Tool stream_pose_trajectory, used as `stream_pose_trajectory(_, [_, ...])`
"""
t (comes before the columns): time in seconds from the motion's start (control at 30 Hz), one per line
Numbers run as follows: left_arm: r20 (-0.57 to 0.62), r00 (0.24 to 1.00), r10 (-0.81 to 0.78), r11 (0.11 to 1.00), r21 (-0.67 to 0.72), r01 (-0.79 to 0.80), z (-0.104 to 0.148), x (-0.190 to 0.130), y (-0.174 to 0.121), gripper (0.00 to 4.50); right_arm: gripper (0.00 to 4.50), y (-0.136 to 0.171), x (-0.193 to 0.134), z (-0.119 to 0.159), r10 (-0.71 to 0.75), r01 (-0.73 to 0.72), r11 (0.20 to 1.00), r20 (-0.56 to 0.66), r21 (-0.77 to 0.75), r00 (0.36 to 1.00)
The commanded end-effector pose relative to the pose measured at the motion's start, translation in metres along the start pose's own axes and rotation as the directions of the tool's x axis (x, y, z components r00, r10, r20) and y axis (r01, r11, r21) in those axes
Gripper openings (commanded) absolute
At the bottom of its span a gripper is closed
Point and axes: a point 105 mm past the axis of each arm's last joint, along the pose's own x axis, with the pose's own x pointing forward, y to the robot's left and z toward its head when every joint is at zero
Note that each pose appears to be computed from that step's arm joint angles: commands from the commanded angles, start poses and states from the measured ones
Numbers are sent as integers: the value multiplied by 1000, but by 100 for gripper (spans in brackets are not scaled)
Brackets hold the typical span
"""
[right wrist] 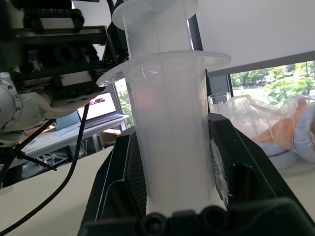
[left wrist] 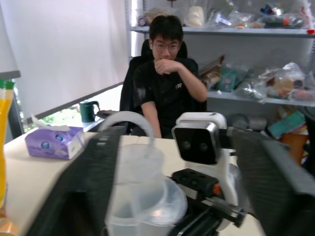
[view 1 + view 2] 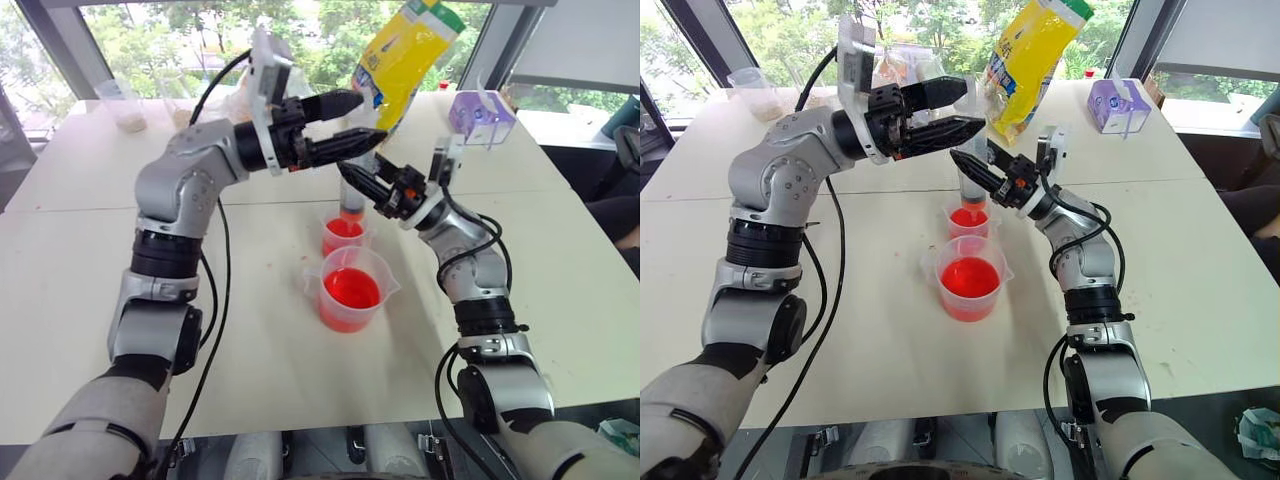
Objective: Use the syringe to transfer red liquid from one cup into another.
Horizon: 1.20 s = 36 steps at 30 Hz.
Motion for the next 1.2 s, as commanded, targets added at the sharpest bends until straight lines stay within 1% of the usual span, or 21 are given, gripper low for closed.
stream_pose_trajectory(0.03, [-15,998,-59,998,17,59,0,12,-9,162,137,6,8,14,41,-39,998,37,-50,998])
stream_pose_trajectory(0.1, [-13,998,-59,998,13,59,0,12,-9,66,137,6,9,15,43,-41,998,38,-52,998])
stream_pose_trajectory(0.13, [-12,998,-58,998,12,58,0,12,-9,28,137,6,9,16,44,-42,998,39,-54,998])
stream_pose_trajectory(0.17, [-12,998,-56,998,11,57,0,12,-9,5,137,6,10,16,45,-43,998,41,-55,998])
stream_pose_trajectory(0.4, [-54,998,-44,999,21,46,-9,8,-9,5,137,8,13,24,55,-51,996,55,-68,997])
stream_pose_trajectory(0.57, [-126,992,-18,998,54,25,-26,0,-6,5,137,7,16,33,58,-52,995,76,-85,995])
stream_pose_trajectory(0.7, [-132,991,-6,999,42,12,-31,-2,-5,5,137,7,18,47,63,-52,994,103,-100,993])
stream_pose_trajectory(0.93, [-144,990,-6,1000,25,10,-37,-3,-7,5,137,11,20,59,78,-65,991,118,-115,990])
stream_pose_trajectory(1.07, [-144,990,-8,1000,19,11,-38,-2,-8,5,137,12,20,61,81,-67,991,117,-114,990])
stream_pose_trajectory(1.17, [-125,992,-2,1000,10,3,-32,-2,-5,5,137,12,20,58,80,-69,992,104,-105,991])
stream_pose_trajectory(1.2, [-110,994,10,1000,5,-10,-26,-2,-2,33,137,13,19,55,78,-69,993,99,-97,992])
